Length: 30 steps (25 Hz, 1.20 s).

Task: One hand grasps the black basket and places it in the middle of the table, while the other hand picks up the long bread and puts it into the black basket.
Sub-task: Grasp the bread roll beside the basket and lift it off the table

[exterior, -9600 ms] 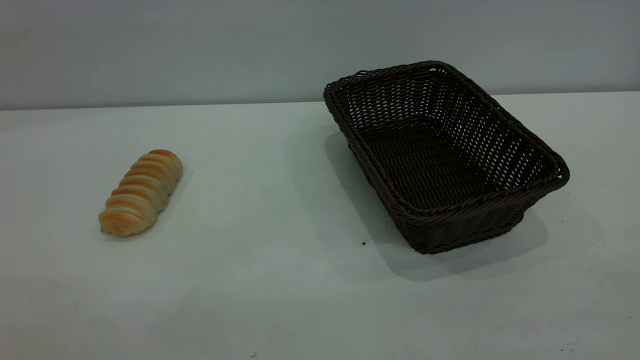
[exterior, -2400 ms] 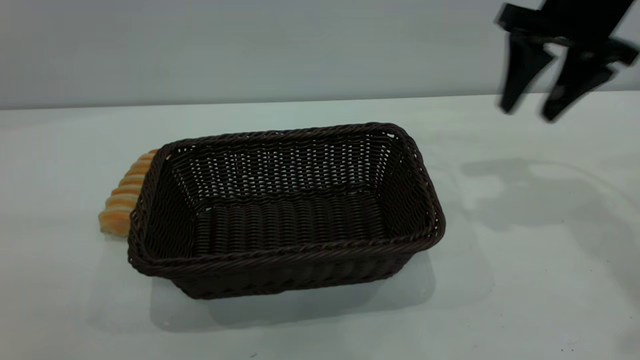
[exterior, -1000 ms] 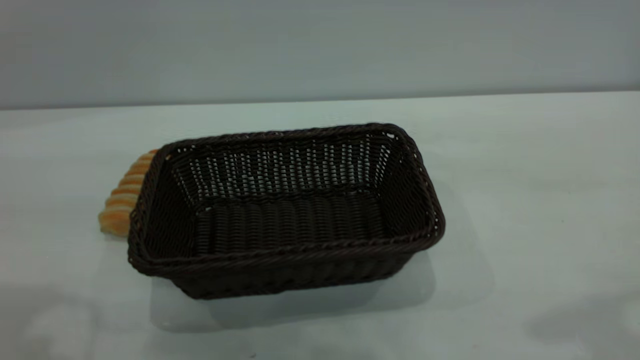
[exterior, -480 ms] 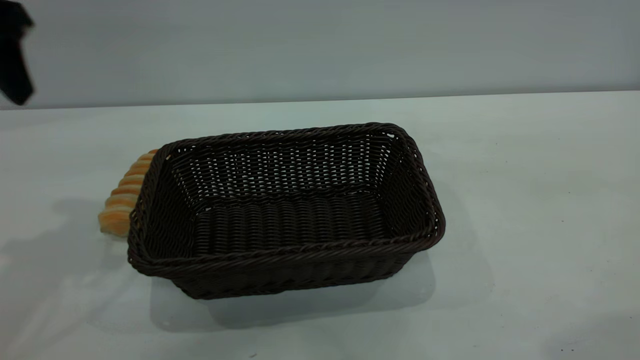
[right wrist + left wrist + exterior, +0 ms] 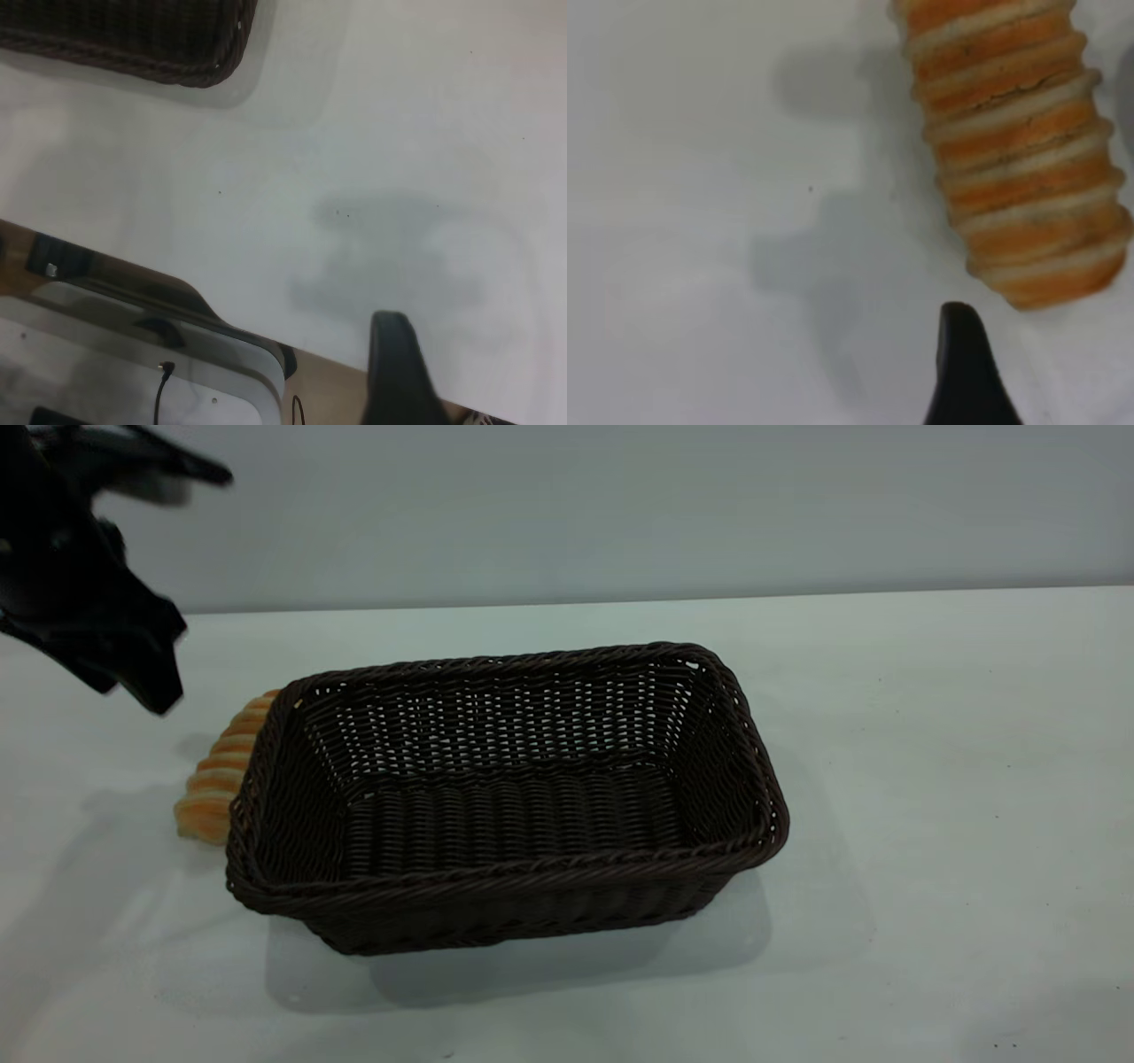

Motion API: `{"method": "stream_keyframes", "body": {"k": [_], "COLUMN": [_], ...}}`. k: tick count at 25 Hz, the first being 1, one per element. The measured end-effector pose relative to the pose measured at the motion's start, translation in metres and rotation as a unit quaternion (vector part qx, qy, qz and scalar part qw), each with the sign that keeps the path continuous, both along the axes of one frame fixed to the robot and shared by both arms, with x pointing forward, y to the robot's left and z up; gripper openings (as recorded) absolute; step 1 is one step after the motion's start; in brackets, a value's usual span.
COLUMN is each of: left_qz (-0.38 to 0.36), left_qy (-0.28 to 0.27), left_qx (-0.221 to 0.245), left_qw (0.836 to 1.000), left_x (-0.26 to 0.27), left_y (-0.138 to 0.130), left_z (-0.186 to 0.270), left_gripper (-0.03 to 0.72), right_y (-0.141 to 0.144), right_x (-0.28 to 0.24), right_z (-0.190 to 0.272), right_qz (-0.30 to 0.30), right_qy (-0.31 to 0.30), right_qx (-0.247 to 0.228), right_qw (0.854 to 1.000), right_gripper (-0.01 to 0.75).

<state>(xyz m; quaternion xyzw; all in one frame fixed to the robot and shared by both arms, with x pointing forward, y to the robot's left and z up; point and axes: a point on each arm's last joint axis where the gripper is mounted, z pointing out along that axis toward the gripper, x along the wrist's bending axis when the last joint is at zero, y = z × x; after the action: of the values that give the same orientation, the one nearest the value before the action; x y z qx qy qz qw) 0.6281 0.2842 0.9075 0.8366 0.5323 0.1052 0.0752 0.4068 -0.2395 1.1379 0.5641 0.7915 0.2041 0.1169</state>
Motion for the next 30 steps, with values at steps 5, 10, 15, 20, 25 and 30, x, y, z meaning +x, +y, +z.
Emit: {"method": "stream_keyframes", "body": {"k": [5,10,15,20,25,30], "left_qz": [-0.074,-0.109,-0.141,-0.143,-0.143,-0.139], "left_qy": [0.002,-0.002,0.011,0.016,0.005,-0.065], "left_qx": [0.015,0.002,-0.005,-0.005,-0.004,0.004], "left_qw": [0.997,0.994,0.99,0.99,0.99,0.988], "left_x": [0.006,0.01,0.009,0.011,0.013,0.019], "left_y": [-0.002,-0.009,-0.015,-0.015,-0.015,-0.015], "left_z": [-0.027,-0.053,-0.081,-0.092,-0.084,-0.037], "left_gripper": [0.501,0.501,0.501,0.467,0.189,0.06], "right_y": [0.0,0.0,0.0,0.0,0.0,0.0], "right_x": [0.0,0.0,0.0,0.0,0.0,0.0], "right_z": [0.0,0.0,0.0,0.0,0.0,0.0], "right_qz": [0.0,0.0,0.0,0.0,0.0,0.0], "right_qy": [0.0,0.0,0.0,0.001,0.001,0.001], "right_qx": [0.001,0.001,0.001,0.002,0.002,0.002], "right_qw": [1.0,1.0,1.0,1.0,1.0,1.0], "right_gripper": [0.483,0.483,0.483,0.483,0.483,0.483]}}
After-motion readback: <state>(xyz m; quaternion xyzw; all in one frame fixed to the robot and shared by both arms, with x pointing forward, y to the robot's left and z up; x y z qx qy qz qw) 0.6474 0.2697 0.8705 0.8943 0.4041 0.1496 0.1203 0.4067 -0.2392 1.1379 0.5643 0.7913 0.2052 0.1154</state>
